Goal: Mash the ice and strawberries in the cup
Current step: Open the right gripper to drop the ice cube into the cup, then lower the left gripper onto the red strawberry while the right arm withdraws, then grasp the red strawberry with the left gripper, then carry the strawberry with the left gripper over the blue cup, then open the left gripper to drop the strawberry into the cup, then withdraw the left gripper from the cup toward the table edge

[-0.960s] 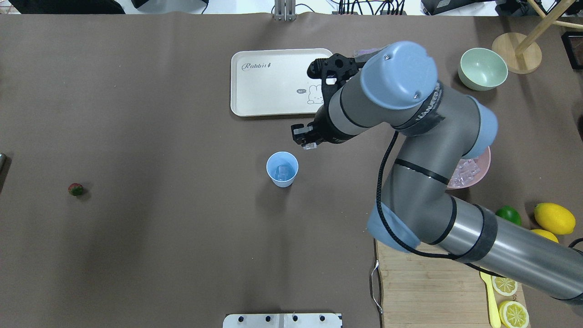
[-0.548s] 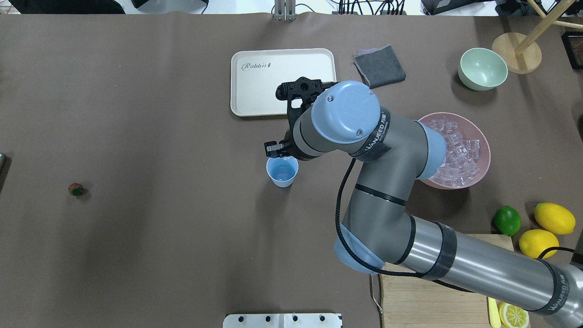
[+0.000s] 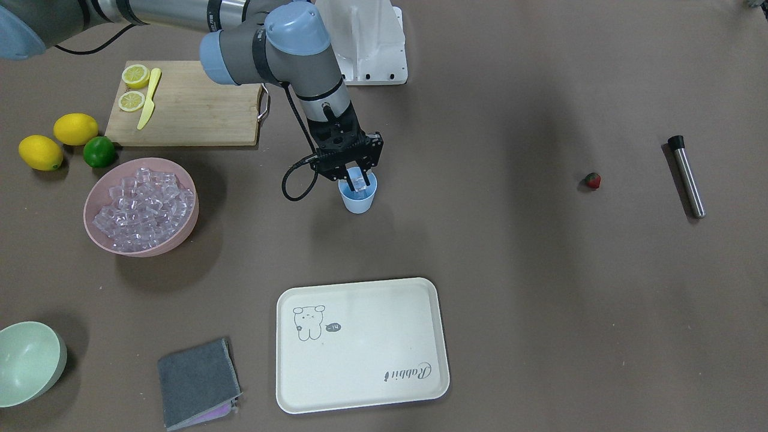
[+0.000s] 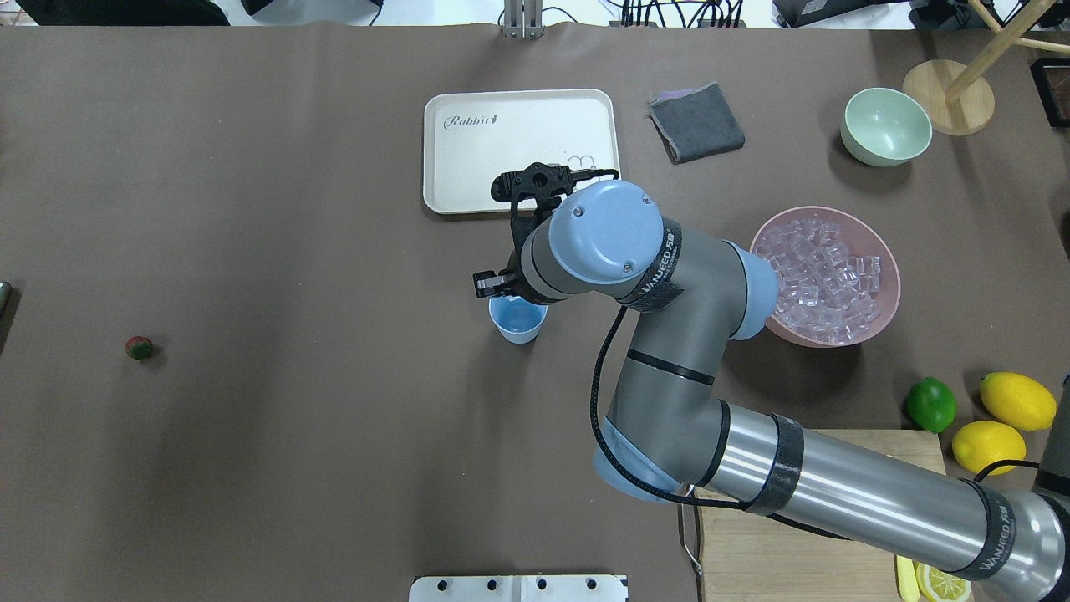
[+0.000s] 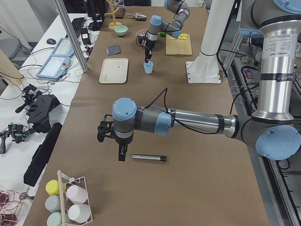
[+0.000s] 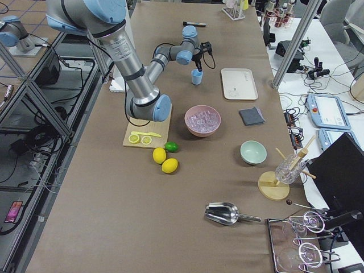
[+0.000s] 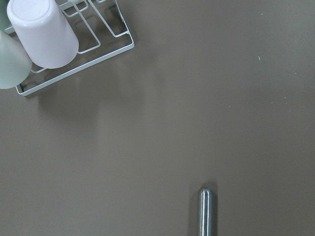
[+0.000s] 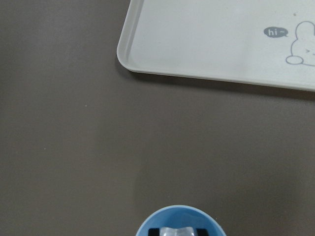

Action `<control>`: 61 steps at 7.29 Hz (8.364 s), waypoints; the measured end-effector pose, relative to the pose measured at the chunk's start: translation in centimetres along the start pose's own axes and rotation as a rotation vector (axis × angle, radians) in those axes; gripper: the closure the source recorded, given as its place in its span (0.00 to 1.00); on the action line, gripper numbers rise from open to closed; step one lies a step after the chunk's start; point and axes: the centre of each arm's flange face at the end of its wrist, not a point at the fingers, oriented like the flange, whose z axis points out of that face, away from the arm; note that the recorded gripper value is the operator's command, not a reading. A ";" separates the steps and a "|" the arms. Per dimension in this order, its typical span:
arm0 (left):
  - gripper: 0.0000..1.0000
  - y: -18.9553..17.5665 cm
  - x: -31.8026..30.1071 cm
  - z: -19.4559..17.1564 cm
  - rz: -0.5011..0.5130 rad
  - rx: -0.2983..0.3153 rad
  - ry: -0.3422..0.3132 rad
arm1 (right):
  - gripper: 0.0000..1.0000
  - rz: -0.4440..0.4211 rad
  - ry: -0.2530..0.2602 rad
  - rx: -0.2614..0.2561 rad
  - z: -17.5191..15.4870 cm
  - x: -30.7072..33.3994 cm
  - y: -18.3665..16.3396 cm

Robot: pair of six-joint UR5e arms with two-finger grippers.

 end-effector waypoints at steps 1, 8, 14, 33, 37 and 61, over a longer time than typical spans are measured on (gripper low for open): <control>0.02 -0.2 0.0 0.1 -0.001 -0.002 0.000 | 0.00 0.007 0.002 0.000 0.0 0.2 0.1; 0.02 0.9 14.2 -0.8 0.082 0.031 0.012 | 0.00 0.141 0.039 -0.115 -13.1 11.3 -8.2; 0.02 9.5 24.7 10.4 0.031 0.051 0.073 | 0.00 0.162 0.108 -0.132 -16.9 25.9 -9.8; 1.00 12.4 29.1 19.1 0.097 0.007 0.054 | 0.00 0.205 0.117 -0.139 -17.2 27.7 -9.0; 1.00 7.4 34.9 12.0 0.077 0.154 0.186 | 0.00 0.195 0.104 -0.136 -17.7 27.5 -8.9; 0.02 8.0 59.5 2.8 -0.088 0.173 0.235 | 0.00 0.134 0.336 -0.127 -22.5 53.4 -9.4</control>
